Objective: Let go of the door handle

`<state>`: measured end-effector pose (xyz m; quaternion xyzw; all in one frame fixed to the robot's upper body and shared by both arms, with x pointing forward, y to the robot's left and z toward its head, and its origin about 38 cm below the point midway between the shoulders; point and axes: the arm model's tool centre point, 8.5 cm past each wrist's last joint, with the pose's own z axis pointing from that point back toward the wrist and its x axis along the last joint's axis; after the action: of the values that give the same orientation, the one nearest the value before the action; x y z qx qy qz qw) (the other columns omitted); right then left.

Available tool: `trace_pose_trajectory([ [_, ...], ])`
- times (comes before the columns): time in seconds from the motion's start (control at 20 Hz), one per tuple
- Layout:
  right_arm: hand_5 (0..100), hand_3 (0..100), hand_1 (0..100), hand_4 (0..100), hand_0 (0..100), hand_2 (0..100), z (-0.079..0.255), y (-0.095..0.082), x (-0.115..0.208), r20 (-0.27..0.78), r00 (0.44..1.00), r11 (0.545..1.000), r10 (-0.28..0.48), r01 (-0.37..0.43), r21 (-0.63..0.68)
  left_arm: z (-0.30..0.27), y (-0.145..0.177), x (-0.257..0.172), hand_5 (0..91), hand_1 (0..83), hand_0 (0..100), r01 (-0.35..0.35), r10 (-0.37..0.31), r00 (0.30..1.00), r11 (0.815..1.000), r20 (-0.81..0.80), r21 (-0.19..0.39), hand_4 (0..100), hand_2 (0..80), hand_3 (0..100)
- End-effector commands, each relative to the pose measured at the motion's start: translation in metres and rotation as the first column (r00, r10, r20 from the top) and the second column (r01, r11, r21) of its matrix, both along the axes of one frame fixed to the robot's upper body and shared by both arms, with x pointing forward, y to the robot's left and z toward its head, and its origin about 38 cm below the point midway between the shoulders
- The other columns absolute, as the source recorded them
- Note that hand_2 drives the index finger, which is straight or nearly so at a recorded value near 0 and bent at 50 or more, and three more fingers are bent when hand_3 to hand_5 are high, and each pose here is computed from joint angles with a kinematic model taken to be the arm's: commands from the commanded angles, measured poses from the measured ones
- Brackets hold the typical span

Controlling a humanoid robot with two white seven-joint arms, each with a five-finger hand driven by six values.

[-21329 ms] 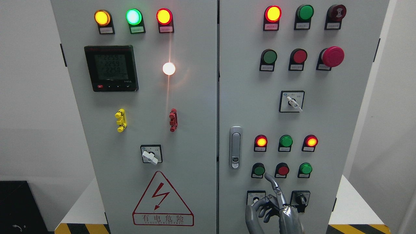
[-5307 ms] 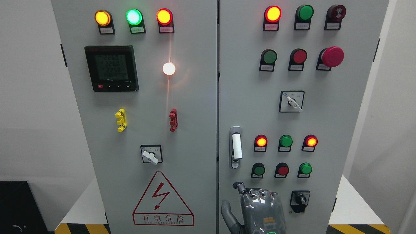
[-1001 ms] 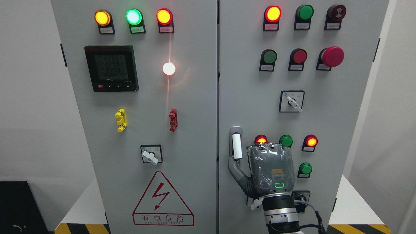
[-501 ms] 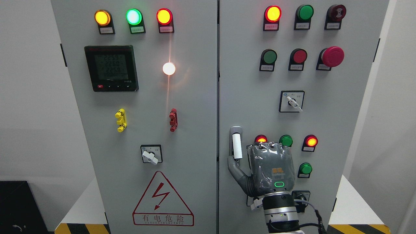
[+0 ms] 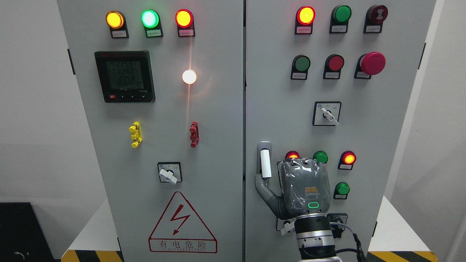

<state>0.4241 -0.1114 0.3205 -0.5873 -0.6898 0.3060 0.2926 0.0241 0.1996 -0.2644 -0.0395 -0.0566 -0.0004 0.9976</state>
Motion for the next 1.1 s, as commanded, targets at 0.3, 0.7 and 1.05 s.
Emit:
trace_pose_trajectory([
  [0.3,100,100,31,100,43,100,-0.001,-0.0016,0.0014,-0.004,1.0,1.0,-0.005,0.005,0.002,-0.0004,0.0001,-0.0129,0.0,55.6,12,-0.003,0.003,1.0,1.0,-0.02,0.0,0,0.0,0],
  [0.7,100,100,31,100,45,100,-0.0011,-0.0044,0.0017,-0.005,1.0,1.0,-0.011,0.011,0.007,-0.0004,0.0001,-0.0129,0.0,55.6,12,-0.003,0.003,1.0,1.0,-0.02,0.0,0,0.0,0],
  [1.05,100,100,32,100,46,100,-0.0008,-0.0051,0.0011,-0.003,1.0,1.0,-0.012,0.012,0.009,-0.0004,0.0,-0.0129,0.0,55.6,12,0.0,0.0,1.0,1.0,-0.02,0.0,0,0.0,0],
])
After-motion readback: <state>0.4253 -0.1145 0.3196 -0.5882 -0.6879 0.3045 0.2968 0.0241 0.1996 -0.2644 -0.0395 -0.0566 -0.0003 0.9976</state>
